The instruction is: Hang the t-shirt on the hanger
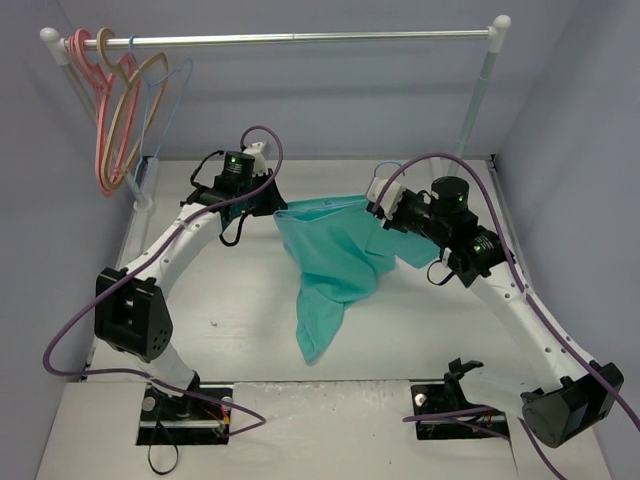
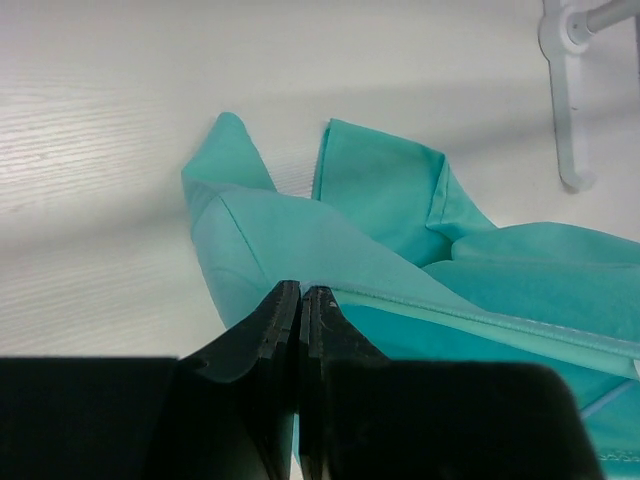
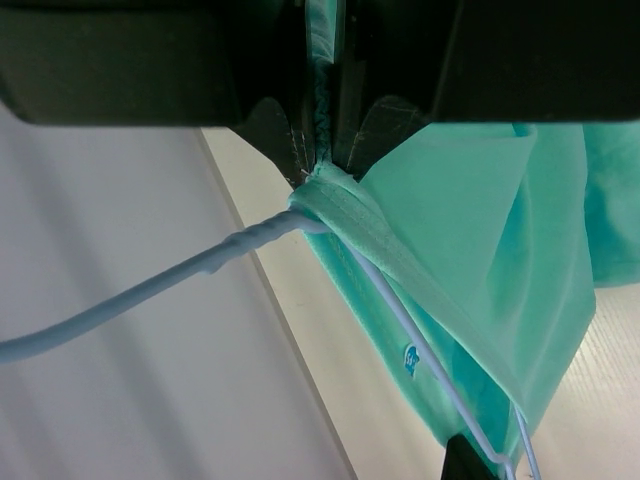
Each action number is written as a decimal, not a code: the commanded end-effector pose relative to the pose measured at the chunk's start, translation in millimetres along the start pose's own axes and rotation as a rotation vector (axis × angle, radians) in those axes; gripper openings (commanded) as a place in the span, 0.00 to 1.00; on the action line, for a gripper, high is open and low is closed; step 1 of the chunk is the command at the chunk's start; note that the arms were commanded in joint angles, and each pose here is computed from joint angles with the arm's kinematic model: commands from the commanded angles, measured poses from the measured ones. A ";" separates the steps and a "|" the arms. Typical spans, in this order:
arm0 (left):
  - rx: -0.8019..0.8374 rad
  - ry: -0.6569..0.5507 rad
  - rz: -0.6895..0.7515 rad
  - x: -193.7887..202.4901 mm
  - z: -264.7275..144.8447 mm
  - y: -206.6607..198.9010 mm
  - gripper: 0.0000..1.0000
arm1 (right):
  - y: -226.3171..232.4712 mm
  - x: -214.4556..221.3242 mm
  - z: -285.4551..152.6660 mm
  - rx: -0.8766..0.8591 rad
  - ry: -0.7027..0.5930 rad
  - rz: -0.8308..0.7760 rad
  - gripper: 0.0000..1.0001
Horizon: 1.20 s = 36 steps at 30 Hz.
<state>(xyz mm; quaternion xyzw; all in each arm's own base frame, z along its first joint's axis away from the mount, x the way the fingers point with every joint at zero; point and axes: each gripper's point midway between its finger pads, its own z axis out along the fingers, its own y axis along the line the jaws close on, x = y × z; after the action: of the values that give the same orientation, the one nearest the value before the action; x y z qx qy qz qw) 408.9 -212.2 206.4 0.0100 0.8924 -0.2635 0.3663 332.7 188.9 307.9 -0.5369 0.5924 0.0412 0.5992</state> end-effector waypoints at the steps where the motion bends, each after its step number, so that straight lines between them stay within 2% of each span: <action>1: -0.157 -0.157 0.062 -50.0 -35.7 17.5 0.00 | -41.4 -18.5 -10.4 0.157 -0.037 -0.054 0.00; 5: -0.201 -0.218 0.085 -70.9 -54.0 15.9 0.00 | -47.0 -12.2 -12.2 0.185 0.003 -0.054 0.00; 11: -0.294 -0.258 0.103 -75.3 -71.1 30.3 0.00 | -56.4 -8.8 -13.1 0.232 0.025 -0.033 0.00; 17: -0.275 -0.285 0.108 -71.8 -78.8 27.0 0.00 | -56.1 -11.6 -12.7 0.234 0.006 -0.018 0.00; 21: -0.215 -0.338 0.157 -82.2 -87.0 1.6 0.00 | -50.2 -21.9 -10.6 0.202 -0.050 -0.008 0.00; 26: -0.103 -0.383 0.269 -82.9 -91.2 -58.0 0.00 | -51.1 -50.2 -9.5 0.187 -0.179 0.011 0.00; 31: -0.049 -0.395 0.317 -89.1 -94.4 -88.0 0.00 | -50.3 -73.3 -8.5 0.162 -0.283 0.025 0.00; 36: -0.023 -0.457 0.387 -106.5 -113.2 -116.1 0.00 | -44.3 -79.4 -7.8 0.130 -0.312 0.025 0.00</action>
<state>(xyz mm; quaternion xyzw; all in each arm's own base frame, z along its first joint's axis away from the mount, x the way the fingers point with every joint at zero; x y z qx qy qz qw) 390.0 -235.2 334.0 0.1062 0.8228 -0.1646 0.5336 344.2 200.7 338.5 -0.4851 0.5763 0.0799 0.6528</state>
